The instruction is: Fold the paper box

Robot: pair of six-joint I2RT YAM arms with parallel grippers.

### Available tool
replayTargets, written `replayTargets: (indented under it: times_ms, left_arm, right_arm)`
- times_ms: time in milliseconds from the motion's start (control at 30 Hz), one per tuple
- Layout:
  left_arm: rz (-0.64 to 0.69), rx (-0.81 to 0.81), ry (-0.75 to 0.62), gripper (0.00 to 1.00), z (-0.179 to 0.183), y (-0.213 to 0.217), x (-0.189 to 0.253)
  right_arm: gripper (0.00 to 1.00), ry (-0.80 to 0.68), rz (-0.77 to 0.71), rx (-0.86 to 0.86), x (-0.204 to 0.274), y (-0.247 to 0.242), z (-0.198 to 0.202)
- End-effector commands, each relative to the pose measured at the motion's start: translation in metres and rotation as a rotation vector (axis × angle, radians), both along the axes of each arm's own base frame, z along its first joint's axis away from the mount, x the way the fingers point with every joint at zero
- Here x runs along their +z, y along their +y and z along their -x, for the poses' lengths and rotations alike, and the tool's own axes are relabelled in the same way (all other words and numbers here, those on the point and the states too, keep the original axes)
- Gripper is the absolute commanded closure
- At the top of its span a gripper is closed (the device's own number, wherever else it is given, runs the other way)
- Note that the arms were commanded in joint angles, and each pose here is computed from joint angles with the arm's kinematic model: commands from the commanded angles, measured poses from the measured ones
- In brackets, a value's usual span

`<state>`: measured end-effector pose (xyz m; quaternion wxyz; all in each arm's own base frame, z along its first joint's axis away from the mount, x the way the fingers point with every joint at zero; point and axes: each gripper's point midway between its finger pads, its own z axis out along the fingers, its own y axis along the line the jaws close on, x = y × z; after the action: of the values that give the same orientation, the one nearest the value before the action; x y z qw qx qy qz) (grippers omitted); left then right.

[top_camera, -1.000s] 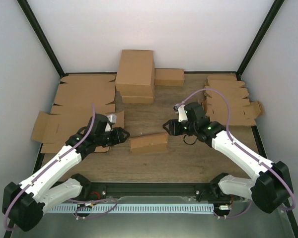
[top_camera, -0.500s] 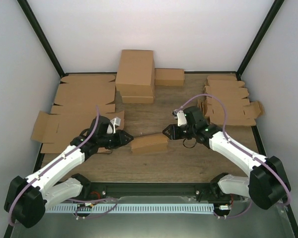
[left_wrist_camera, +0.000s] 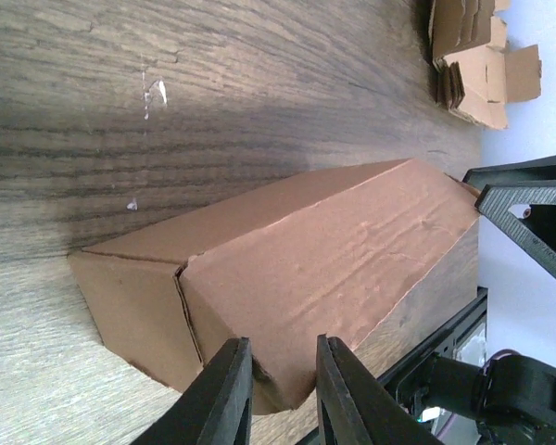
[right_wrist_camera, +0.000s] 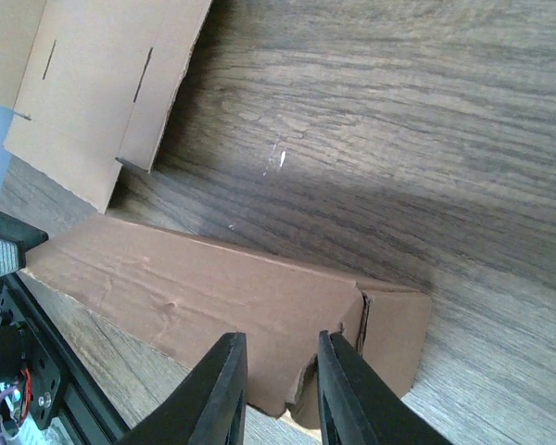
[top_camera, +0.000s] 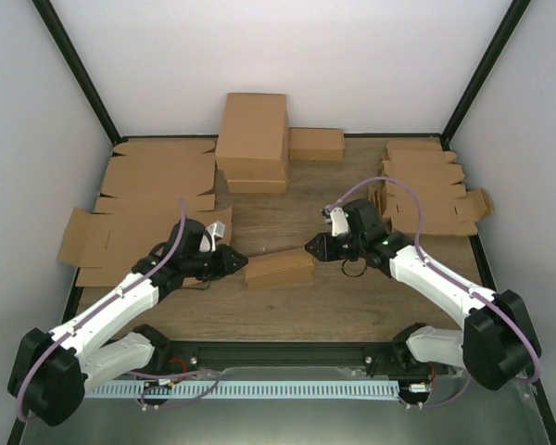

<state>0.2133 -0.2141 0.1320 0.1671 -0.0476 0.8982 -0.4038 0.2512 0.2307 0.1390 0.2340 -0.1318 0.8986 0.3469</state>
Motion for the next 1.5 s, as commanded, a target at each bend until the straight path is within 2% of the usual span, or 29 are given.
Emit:
replayTargets:
  times_ms: [0,600,833,867,933,1000,1167,1300,1333,1367,1467]
  left_arm:
    - [0.012,-0.011,0.029,0.79,0.007,0.000,-0.011]
    - [-0.030,-0.020,0.092,0.80,0.025,0.009,-0.048]
    - [-0.044,-0.017,0.093,0.84,0.026,0.012,-0.052]
    - [-0.051,-0.017,0.083,0.84,0.024,0.012,-0.049]
    - [-0.077,-0.014,0.060,0.82,0.020,0.014,-0.040]
    - [-0.108,-0.008,0.031,0.76,0.015,0.017,-0.028]
    - [-0.143,-0.001,-0.035,0.70,0.003,0.020,0.007]
    - [-0.102,-0.008,-0.073,0.68,-0.001,0.014,0.030]
    - [-0.068,-0.024,-0.076,0.69,0.000,0.009,0.033]
    - [-0.006,-0.057,-0.085,0.73,0.002,0.000,0.039]
    - [0.111,-0.115,-0.060,0.94,0.009,-0.018,0.039]
  right_arm:
    - [0.77,-0.001,-0.014,0.023,-0.002,0.000,0.006]
    - [0.79,0.035,0.027,0.014,-0.040,-0.011,0.020]
    - [0.79,0.029,0.036,0.011,-0.044,-0.012,0.018]
    - [0.78,0.013,0.029,0.007,-0.039,-0.011,0.017]
    - [0.65,-0.027,0.017,-0.005,-0.027,-0.012,0.013]
    - [0.58,-0.068,0.019,-0.014,-0.012,-0.013,0.008]
    - [0.56,-0.120,0.036,-0.011,0.013,-0.014,0.000]
    - [0.56,-0.156,-0.017,0.012,0.037,-0.007,0.001]
    - [0.58,-0.156,-0.045,0.031,0.042,-0.003,0.003]
    - [0.64,-0.152,-0.080,0.059,0.045,0.003,0.007]
    - [0.90,-0.112,-0.191,0.140,0.049,0.019,0.019]
